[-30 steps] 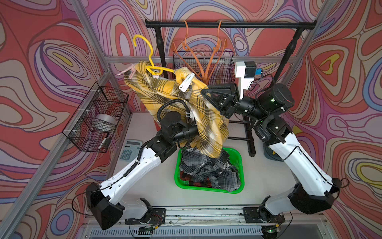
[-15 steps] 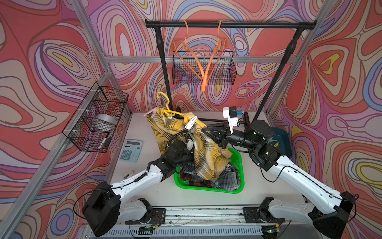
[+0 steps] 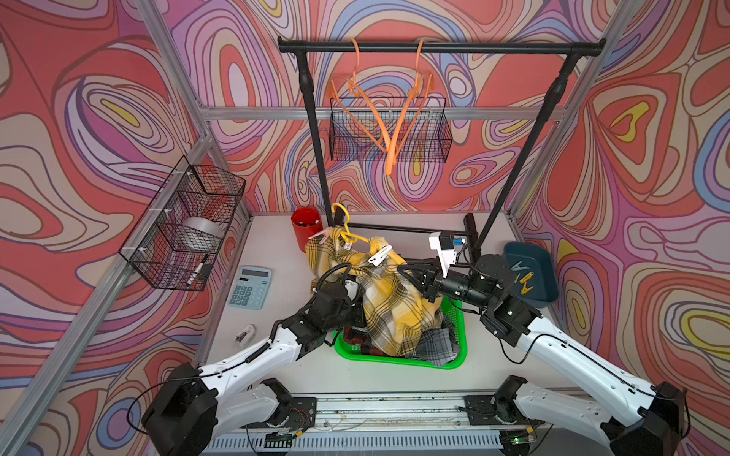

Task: Remove the clothespins securing long-sleeve shirts to the hanger
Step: Place the long-sleeve shirt at the bin.

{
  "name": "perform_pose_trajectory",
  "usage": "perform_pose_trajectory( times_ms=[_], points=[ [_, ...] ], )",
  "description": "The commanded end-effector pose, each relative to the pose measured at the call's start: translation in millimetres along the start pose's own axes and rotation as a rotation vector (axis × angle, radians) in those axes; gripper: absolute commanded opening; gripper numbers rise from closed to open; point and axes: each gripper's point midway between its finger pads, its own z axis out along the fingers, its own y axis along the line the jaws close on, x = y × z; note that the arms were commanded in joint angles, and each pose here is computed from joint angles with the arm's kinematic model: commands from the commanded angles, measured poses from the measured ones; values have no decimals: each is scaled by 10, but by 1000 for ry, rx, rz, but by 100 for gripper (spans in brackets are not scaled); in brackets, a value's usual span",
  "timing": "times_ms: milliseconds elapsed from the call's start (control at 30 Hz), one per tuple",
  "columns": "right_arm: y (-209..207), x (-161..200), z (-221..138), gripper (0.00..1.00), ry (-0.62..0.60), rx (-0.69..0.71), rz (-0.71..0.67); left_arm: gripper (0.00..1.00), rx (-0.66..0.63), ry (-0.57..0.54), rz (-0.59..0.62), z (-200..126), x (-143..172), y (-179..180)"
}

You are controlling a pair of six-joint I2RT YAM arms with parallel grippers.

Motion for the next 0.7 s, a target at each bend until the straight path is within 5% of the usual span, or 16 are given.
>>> perform_pose_trajectory(
  times_ms=[0, 300, 467, 667],
  points=[
    [52, -327, -98, 0, -79, -16, -58, 97, -147, -21, -17, -232, -109, 304],
    [20, -372, -79, 0, -72, -27, -66, 99, -435, 18, -88, -912, -27, 870],
    [53, -405, -95, 0, -74, -33, -72, 98, -683, -27, -242, -1335, 51, 1343],
    [101, -416, -115, 0, -68, -51, -71, 98, -594, -81, -412, -1162, -57, 1588]
  ],
)
